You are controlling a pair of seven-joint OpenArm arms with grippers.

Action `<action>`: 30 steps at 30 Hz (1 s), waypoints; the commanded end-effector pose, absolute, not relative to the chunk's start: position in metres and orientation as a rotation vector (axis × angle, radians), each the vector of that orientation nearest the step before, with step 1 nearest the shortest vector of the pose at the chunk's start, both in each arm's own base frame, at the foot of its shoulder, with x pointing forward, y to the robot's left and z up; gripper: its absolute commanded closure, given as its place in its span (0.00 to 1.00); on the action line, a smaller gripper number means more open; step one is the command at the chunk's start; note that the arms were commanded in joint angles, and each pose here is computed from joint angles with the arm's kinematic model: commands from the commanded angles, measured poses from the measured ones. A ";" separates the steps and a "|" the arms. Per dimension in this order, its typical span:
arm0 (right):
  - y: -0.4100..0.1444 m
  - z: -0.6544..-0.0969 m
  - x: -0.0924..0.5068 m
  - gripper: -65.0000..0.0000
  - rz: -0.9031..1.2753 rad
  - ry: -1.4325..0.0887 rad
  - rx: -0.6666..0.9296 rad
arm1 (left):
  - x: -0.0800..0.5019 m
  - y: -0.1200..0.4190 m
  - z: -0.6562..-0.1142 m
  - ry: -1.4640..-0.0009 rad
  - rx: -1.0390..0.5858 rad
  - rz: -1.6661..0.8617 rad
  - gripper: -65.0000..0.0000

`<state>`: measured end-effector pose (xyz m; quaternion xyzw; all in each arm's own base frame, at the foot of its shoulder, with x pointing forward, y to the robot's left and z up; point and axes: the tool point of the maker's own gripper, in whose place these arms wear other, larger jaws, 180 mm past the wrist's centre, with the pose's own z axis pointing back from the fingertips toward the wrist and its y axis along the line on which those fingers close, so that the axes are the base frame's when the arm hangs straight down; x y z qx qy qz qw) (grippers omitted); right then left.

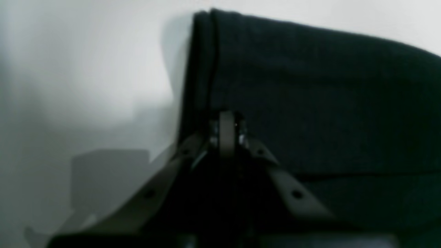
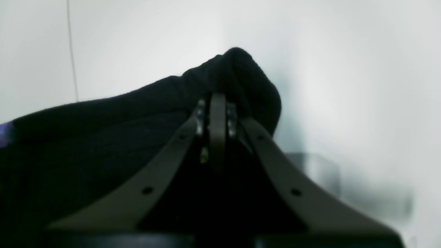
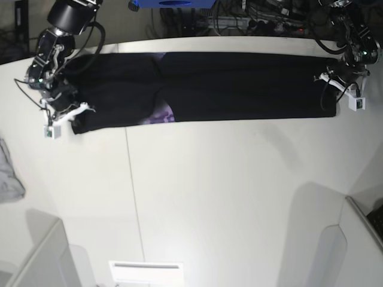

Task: Fold the T-shirt properly
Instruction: 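Release the hem and regrasp the strip ends with both grippers, then pinch the strip end with the left gripper and fold it toward the right gripper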

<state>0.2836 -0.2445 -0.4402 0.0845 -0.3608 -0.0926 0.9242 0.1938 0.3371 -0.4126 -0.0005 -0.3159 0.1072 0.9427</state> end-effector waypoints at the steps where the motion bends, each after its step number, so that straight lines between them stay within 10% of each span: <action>1: -0.252 -0.434 0.290 1.00 -0.187 -0.755 0.152 | 0.203 0.343 -0.401 -0.682 0.015 0.209 1.00; 22: -0.215 -0.323 0.284 1.00 0.040 -0.945 0.064 | 0.202 0.340 -0.301 -0.977 -0.053 0.226 1.00; 30: -0.214 -0.336 0.268 1.00 0.039 -0.899 0.066 | 0.181 0.357 -0.332 -0.927 -0.131 0.375 0.13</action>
